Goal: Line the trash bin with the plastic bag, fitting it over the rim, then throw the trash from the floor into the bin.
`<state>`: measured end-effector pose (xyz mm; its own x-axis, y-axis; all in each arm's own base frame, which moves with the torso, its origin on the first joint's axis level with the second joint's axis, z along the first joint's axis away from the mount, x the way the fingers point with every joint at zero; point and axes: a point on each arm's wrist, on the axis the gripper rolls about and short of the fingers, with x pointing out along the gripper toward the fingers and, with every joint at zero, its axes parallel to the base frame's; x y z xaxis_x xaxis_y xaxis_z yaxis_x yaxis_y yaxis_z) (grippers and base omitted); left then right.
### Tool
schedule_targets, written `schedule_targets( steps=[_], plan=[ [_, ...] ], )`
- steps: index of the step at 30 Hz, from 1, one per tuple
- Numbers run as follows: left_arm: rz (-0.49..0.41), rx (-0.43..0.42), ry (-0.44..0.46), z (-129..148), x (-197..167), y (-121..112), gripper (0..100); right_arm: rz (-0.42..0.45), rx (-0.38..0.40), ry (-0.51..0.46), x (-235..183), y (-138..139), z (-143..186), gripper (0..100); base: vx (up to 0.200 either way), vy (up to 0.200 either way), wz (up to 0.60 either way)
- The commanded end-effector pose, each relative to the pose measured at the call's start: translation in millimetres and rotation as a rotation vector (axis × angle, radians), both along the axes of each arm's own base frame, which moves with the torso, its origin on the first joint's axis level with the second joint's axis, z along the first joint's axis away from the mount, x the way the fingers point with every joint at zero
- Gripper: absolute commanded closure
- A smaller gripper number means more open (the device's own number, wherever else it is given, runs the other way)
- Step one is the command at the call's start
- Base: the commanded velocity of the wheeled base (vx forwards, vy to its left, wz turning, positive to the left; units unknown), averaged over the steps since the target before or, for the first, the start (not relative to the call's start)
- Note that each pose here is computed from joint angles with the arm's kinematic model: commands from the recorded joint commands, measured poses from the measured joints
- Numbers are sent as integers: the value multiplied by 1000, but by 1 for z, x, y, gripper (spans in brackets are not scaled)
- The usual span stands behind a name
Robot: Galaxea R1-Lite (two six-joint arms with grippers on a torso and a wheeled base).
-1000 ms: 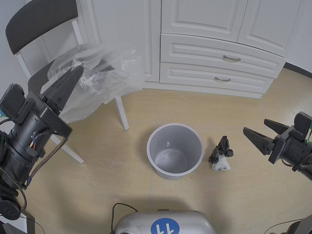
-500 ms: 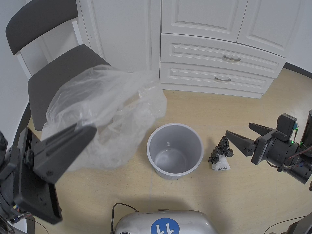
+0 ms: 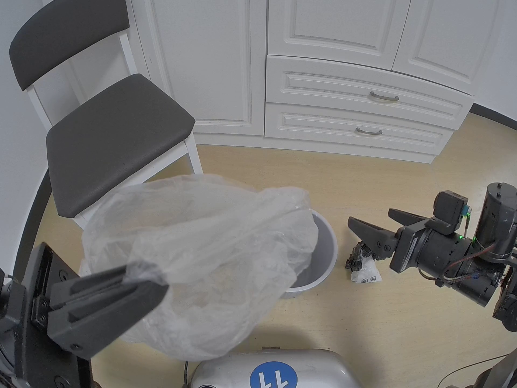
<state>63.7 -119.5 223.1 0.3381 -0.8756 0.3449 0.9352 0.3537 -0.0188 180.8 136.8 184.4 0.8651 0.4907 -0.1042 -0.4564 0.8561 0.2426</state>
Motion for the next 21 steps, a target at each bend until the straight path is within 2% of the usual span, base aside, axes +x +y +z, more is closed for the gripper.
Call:
schedule_targets(
  steps=[1,7,14,18,21],
  plan=[
    [-6,-4,2,1,-1,0,100,30,-17,32,0,9,-9,0,0,0,0],
    [-7,-1,3,0,0,-1,100,60,-23,81,0,19,-19,0,0,0,0],
    [-5,-18,-4,4,0,-1,100,141,-99,162,-13,23,-43,0,0,0,0],
    [-6,-46,-4,11,0,-1,100,199,-128,179,-22,21,-50,0,0,0,0],
    [-17,-117,23,25,1,0,100,254,-201,205,-31,19,-64,0,0,0,0]
  ],
)
